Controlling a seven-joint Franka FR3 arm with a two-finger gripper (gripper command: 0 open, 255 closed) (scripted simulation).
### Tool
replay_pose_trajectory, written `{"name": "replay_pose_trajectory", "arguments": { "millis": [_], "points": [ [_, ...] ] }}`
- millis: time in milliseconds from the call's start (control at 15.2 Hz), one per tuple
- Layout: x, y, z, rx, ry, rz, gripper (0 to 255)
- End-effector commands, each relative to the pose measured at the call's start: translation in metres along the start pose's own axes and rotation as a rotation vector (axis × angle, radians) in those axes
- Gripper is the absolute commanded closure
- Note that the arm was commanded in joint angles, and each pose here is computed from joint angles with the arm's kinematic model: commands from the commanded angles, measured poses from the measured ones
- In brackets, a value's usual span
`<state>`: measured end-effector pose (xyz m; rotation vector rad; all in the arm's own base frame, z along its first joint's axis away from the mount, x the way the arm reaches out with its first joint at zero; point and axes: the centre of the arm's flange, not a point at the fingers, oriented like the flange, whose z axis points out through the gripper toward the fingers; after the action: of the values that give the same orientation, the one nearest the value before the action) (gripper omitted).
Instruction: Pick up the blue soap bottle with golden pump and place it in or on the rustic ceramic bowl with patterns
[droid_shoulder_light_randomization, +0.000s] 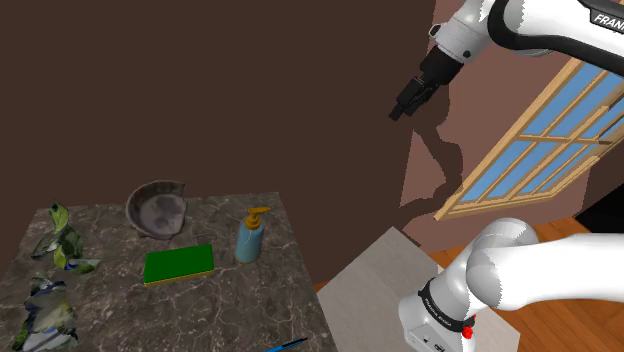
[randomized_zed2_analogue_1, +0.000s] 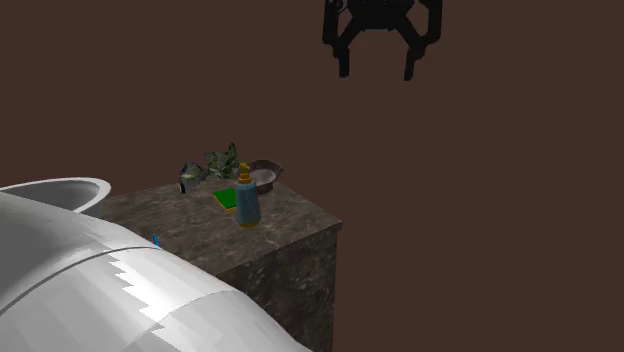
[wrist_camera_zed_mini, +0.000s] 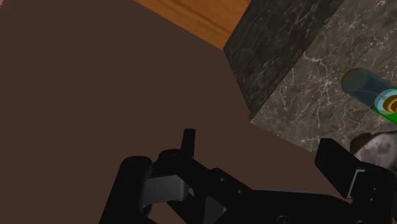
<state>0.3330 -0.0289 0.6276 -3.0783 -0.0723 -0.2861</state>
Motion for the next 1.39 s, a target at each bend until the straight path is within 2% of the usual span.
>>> {"name": "replay_pose_trajectory", "arguments": {
  "millis": [0,1320],
  "points": [
    [0.0,0.0,0.0,0.0,0.0,0.0,0],
    [-0.021,-0.204,0.163,0.027,0.095,0.039,0]
  ]
}}
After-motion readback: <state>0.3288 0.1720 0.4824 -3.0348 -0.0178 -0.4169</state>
